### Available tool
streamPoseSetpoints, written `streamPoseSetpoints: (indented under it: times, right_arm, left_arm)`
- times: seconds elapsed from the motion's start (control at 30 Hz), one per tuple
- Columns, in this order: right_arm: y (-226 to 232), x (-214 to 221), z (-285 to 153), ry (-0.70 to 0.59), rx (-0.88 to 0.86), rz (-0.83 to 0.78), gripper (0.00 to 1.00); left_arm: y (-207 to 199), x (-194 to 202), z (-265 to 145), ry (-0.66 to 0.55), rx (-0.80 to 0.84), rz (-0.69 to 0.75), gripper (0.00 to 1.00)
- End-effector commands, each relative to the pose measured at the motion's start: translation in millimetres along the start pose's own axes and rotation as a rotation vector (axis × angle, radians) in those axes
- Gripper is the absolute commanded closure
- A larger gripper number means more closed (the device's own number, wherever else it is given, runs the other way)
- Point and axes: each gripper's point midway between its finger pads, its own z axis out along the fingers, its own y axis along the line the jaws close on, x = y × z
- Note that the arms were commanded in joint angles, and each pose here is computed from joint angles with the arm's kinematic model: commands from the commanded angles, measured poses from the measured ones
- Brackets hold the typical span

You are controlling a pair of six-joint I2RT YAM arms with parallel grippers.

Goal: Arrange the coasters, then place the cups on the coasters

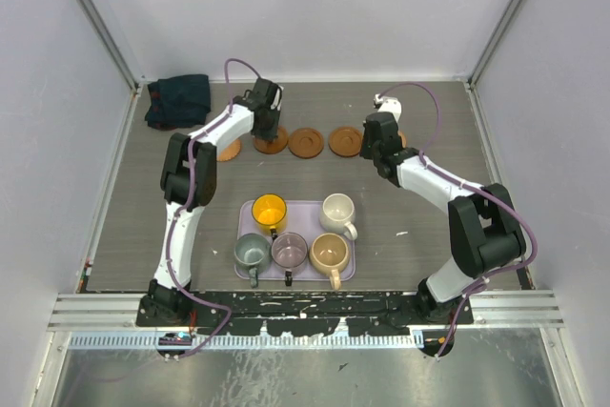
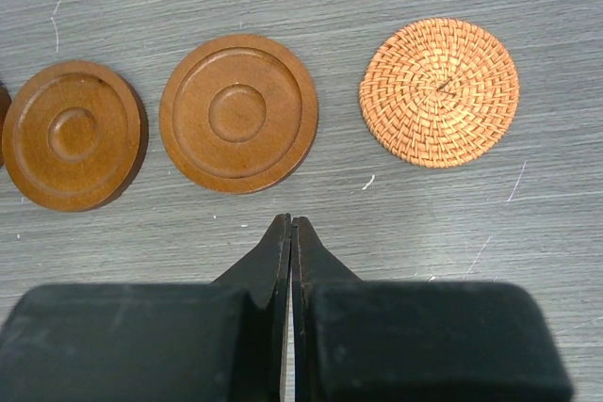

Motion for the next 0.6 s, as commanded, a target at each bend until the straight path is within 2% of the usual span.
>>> streamPoseSetpoints:
  times: [0.0, 0.57]
  right_arm:
    - [12.7, -34.0, -1.1, -0.088, -0.024, 0.043, 0.99]
    - [19.9, -36.2, 3.1, -0.077, -0.045, 0.049, 0.99]
  left_arm:
    - [-3.4, 4.4, -6.3, 0.011, 0.008, -0.003, 1.0]
    - [15.3, 32.2, -13.1, 0.065, -0.08, -0.02, 1.0]
